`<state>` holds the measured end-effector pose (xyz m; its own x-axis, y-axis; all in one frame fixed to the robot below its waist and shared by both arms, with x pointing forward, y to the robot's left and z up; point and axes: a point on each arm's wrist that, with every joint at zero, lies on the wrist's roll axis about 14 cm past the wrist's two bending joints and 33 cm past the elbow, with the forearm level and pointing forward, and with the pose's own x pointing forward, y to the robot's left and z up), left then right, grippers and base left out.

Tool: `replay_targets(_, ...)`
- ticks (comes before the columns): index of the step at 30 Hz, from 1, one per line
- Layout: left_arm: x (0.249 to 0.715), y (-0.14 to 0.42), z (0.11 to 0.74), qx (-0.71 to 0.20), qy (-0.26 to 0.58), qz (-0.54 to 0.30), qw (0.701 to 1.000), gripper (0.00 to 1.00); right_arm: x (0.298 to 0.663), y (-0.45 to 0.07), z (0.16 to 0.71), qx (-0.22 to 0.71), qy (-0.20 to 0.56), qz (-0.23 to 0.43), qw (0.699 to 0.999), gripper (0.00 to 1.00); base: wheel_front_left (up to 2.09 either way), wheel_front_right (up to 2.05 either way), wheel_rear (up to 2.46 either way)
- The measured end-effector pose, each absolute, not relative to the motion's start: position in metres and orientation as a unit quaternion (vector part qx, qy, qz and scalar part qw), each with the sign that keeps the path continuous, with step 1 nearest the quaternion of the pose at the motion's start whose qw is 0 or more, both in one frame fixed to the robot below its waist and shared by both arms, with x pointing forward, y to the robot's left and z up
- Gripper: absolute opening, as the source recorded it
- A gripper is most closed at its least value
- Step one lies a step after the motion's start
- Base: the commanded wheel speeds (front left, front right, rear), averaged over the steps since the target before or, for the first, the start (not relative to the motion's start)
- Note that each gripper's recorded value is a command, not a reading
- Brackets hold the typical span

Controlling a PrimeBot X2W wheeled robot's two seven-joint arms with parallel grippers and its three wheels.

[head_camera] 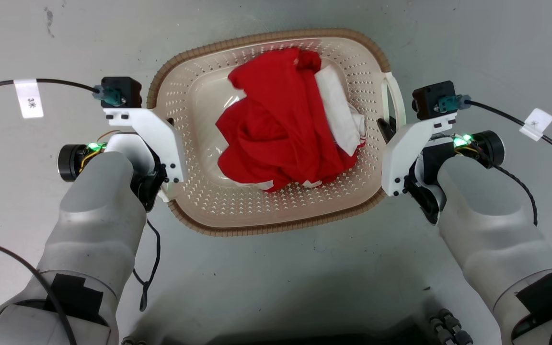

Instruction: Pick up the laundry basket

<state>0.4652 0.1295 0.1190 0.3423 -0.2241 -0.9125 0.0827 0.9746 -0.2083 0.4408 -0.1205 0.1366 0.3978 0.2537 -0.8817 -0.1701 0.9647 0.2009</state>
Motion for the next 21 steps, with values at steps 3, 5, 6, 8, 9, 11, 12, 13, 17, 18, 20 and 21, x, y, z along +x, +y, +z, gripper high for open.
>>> replay_targets(3,0.465,0.129,0.12,-0.071,0.567,-0.091,0.816,0.0,0.44,-0.12,0.136,0.037,0.535,0.128,0.834,0.0,0.0,0.0,0.0)
replay_targets(5,0.466,0.128,0.121,-0.072,0.566,-0.092,0.816,0.0,0.44,-0.12,0.136,0.038,0.536,0.128,0.834,0.0,0.0,0.0,0.0)
replay_targets(6,0.466,0.128,0.121,-0.075,0.566,-0.091,0.816,0.0,0.44,-0.12,0.136,0.038,0.536,0.128,0.833,0.0,0.0,0.0,0.0)
replay_targets(8,0.467,0.127,0.122,-0.076,0.565,-0.092,0.816,0.0,0.44,-0.12,0.136,0.039,0.536,0.128,0.833,0.0,0.0,0.0,0.0)
replay_targets(9,0.467,0.127,0.123,-0.076,0.566,-0.093,0.816,0.0,0.44,-0.12,0.137,0.039,0.537,0.128,0.833,0.0,0.0,0.0,0.0)
replay_targets(11,0.467,0.126,0.125,-0.076,0.565,-0.094,0.816,0.0,0.438,-0.12,0.138,0.039,0.54,0.128,0.831,0.0,0.0,0.0,0.0)
replay_targets(12,0.468,0.126,0.127,-0.077,0.565,-0.094,0.816,0.0,0.438,-0.119,0.139,0.039,0.54,0.128,0.831,0.0,0.0,0.0,0.0)
replay_targets(13,0.469,0.125,0.129,-0.079,0.563,-0.094,0.817,0.0,0.439,-0.119,0.142,0.04,0.54,0.128,0.831,0.0,0.0,0.0,0.0)
replay_targets(17,0.469,0.122,0.142,-0.081,0.561,-0.097,0.818,0.0,0.44,-0.12,0.153,0.041,0.542,0.125,0.83,0.0,0.0,0.0,0.0)
replay_targets(18,0.468,0.122,0.146,-0.082,0.562,-0.097,0.818,0.0,0.439,-0.12,0.156,0.041,0.545,0.124,0.828,0.0,0.0,0.0,0.0)
replay_targets(20,0.467,0.121,0.15,-0.083,0.562,-0.097,0.817,0.0,0.437,-0.121,0.16,0.042,0.548,0.123,0.826,0.0,0.0,0.0,0.0)
replay_targets(21,0.466,0.121,0.154,-0.084,0.562,-0.097,0.817,0.0,0.434,-0.121,0.163,0.042,0.554,0.122,0.822,0.0,0.0,0.0,0.0)
